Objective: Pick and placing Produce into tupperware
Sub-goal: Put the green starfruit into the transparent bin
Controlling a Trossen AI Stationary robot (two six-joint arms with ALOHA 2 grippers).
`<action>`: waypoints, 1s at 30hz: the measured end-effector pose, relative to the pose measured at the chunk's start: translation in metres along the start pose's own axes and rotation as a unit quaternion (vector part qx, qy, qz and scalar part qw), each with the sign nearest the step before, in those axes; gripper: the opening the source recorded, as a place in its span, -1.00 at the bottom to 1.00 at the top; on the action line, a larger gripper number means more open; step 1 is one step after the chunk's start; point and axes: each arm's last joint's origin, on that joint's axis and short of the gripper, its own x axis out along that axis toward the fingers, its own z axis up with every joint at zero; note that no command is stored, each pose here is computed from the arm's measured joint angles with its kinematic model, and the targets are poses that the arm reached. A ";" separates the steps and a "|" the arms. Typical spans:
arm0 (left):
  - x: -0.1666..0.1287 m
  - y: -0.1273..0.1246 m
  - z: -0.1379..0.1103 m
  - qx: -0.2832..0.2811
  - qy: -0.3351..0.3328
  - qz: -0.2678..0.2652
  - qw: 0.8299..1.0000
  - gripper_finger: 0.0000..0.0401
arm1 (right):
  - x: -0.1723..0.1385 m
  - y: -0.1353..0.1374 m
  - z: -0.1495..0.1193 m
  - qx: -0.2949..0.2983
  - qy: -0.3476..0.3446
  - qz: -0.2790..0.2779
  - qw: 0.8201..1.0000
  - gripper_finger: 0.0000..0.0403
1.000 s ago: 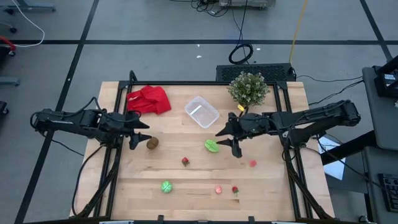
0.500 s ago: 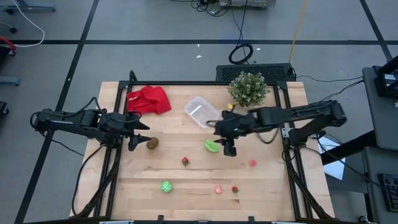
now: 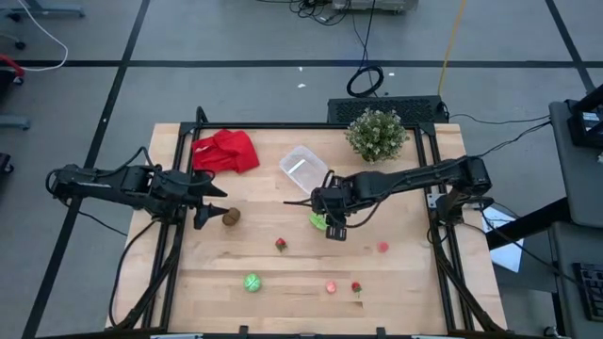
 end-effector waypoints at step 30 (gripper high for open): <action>0.000 0.001 -0.003 0.045 0.020 -0.007 0.999 0.42 | 0.048 -0.004 0.019 0.151 0.038 0.113 0.981 0.22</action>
